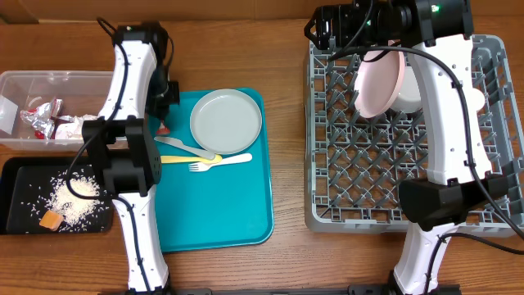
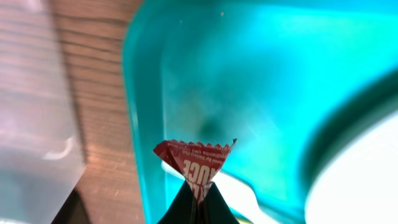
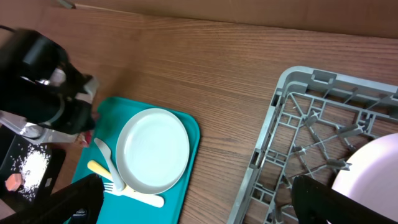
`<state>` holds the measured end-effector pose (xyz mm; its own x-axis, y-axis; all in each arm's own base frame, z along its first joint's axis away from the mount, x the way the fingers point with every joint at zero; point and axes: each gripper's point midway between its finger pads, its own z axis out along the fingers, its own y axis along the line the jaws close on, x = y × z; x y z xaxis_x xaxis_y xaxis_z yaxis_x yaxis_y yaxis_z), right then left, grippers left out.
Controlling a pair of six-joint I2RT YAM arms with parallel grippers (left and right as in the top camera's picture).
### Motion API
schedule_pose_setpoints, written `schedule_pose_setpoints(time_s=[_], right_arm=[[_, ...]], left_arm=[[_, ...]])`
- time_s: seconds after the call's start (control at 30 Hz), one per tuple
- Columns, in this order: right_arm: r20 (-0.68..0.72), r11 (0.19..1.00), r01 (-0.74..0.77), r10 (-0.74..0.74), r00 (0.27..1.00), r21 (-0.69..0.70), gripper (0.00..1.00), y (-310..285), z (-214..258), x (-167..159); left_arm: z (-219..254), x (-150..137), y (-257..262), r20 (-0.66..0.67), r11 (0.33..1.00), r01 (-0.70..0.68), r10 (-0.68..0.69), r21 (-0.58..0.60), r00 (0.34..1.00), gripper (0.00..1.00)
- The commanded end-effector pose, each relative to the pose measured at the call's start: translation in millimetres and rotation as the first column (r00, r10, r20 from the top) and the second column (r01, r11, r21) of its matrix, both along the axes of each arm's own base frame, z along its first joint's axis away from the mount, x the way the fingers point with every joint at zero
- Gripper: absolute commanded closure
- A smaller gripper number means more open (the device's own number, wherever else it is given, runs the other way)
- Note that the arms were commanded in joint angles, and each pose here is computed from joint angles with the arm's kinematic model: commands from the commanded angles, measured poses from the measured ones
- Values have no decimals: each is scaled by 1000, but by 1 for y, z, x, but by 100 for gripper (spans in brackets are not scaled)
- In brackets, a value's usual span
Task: Sort waste into correct bins and load items into the dishwasher rack
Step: 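Grasp the red wrapper with the left gripper and lift, then carry the red wrapper left and drop it into the clear bin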
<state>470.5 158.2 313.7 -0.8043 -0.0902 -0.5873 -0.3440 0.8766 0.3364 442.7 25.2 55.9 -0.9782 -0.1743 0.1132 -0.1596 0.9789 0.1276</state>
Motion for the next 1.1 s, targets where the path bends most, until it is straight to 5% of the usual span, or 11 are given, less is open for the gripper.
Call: schedule_pose_setpoints(time_s=[0.0,0.23,0.57,0.77,0.93,1.07], right_arm=[[22,1000,3,-3,1000,-4,0,-2,7,-2],[22,1000,3,-3,1000,-4,0,-2,7,-2],[22,1000,3,-3,1000,-4,0,-2,7,-2],[22,1000,3,-3,1000,-4,0,-2,7,-2],[22,1000,3,-3,1000,-4,0,-2,7,-2],[22,1000,3,-3,1000,-4,0,-2,7,-2]], left_arm=[[52,17,-7,134,998,-32,39,-57,990,96],[116,37,27,321,985,-159,171,-65,931,96],[115,13,136,323,883,-460,465,-97,824,94],[109,-2,161,284,839,-522,543,-152,790,27],[106,-4,154,253,831,-521,556,-197,791,23],[109,0,128,211,833,-457,529,-311,822,33]])
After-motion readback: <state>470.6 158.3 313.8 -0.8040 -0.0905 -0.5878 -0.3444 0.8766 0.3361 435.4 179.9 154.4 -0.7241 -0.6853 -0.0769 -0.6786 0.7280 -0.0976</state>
